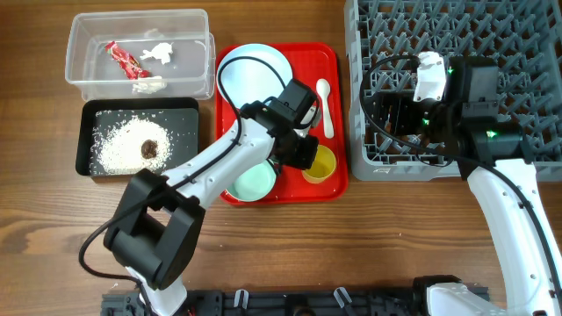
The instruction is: Sort waste into correct bins and load items into the dishwasher rack
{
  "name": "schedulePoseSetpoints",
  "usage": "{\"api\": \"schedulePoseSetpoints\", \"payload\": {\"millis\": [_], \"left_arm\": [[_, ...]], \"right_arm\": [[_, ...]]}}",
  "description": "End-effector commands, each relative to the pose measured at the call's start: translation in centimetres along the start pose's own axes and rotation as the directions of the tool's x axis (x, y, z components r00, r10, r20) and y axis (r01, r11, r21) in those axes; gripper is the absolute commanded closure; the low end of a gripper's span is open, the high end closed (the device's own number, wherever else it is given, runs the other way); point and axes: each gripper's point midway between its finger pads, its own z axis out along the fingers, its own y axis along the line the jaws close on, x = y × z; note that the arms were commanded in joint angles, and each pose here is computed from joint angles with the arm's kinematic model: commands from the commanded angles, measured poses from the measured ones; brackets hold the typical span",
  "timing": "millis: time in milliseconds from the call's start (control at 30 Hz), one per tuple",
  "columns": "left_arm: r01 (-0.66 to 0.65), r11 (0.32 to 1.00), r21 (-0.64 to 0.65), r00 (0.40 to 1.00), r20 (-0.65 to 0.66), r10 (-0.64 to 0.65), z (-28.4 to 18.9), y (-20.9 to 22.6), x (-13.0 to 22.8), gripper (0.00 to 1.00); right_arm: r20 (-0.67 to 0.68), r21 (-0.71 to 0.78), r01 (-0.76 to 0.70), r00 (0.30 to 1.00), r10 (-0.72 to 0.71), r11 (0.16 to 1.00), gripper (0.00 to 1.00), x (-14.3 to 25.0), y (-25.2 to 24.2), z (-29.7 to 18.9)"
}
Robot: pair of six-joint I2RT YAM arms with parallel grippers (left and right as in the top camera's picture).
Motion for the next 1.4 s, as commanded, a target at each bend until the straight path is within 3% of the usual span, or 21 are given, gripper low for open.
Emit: {"api": "schedulePoseSetpoints", "payload": {"millis": [0, 67, 167, 233, 267, 367, 400, 500, 600, 767, 933, 1067, 1233, 1367], "left_arm": [[-0.008, 1.0, 0.01, 1.0, -0.029, 0.009, 1.2, -0.1, 0.2, 0.96], [0.046, 0.998, 0.048, 0.999, 0.013, -0.047, -0.6, 0.0, -1.2, 0.96], [0.072, 0.939, 0.336, 0.983, 0.136, -0.124, -8.0, -1.2, -5.3, 0.96], [0.031, 0.855, 0.517, 0.964, 0.21, -0.161, -12.6, -1.2, -7.3, 0.96], [-0.041, 0.743, 0.668, 0.952, 0.252, -0.174, -16.5, -0.9, -8.3, 0.96], [-0.167, 0.581, 0.797, 0.943, 0.302, -0.143, -21.0, -0.6, -8.3, 0.96], [-0.198, 0.536, 0.82, 0.942, 0.311, -0.128, -22.1, -0.7, -8.0, 0.96], [-0.205, 0.512, 0.834, 0.943, 0.308, -0.124, -22.5, -0.7, -7.8, 0.96], [-0.192, 0.491, 0.85, 0.952, 0.283, -0.117, -22.6, -1.4, -7.5, 0.96], [-0.204, 0.461, 0.864, 0.957, 0.276, -0.093, -22.8, -2.3, -7.0, 0.96], [-0.204, 0.461, 0.864, 0.957, 0.276, -0.093, -22.8, -2.3, -7.0, 0.96], [-0.204, 0.461, 0.864, 0.957, 0.276, -0.093, -22.8, -2.3, -7.0, 0.78], [-0.205, 0.472, 0.858, 0.955, 0.282, -0.097, -22.6, -2.1, -7.2, 0.63], [-0.193, 0.515, 0.835, 0.95, 0.291, -0.114, -22.0, -1.7, -7.7, 0.6]], "right_arm": [[0.013, -0.021, 0.007, 1.0, -0.006, 1.0, 0.01, -0.7, 0.5, -0.1], [0.011, -0.036, 0.007, 1.0, -0.006, 0.999, 0.01, -0.7, 0.8, -0.1], [0.008, -0.117, 0.012, 1.0, -0.011, 0.993, 0.0, -0.7, 2.2, -0.2], [0.037, -0.216, 0.034, 0.999, -0.027, 0.976, 0.0, -1.4, 4.0, -0.5], [0.1, -0.376, 0.099, 0.993, -0.066, 0.921, 0.0, -2.8, 6.9, -1.0], [0.173, -0.534, 0.2, 0.977, -0.126, 0.822, 0.0, -4.0, 10.3, -0.9], [0.197, -0.592, 0.239, 0.969, -0.149, 0.77, 0.0, -4.2, 11.7, -0.9], [0.288, -0.731, 0.357, 0.934, -0.211, 0.581, 0.01, -4.4, 15.1, -1.4], [0.335, -0.758, 0.412, 0.911, -0.239, 0.506, 0.01, -4.4, 16.5, -1.3], [0.336, -0.781, 0.419, 0.907, -0.254, 0.464, 0.31, -3.7, 18.5, -1.4], [0.337, -0.781, 0.421, 0.906, -0.256, 0.461, 0.51, -3.6, 18.6, -1.4], [0.359, -0.769, 0.438, 0.898, -0.253, 0.465, 0.52, -4.1, 18.2, -1.5], [0.311, -0.721, 0.34, 0.938, -0.156, 0.604, 0.53, -6.3, 11.9, -1.3], [0.192, -0.612, 0.105, 0.981, 0.019, 0.784, 0.54, -6.6, 3.8, -0.9]]}}
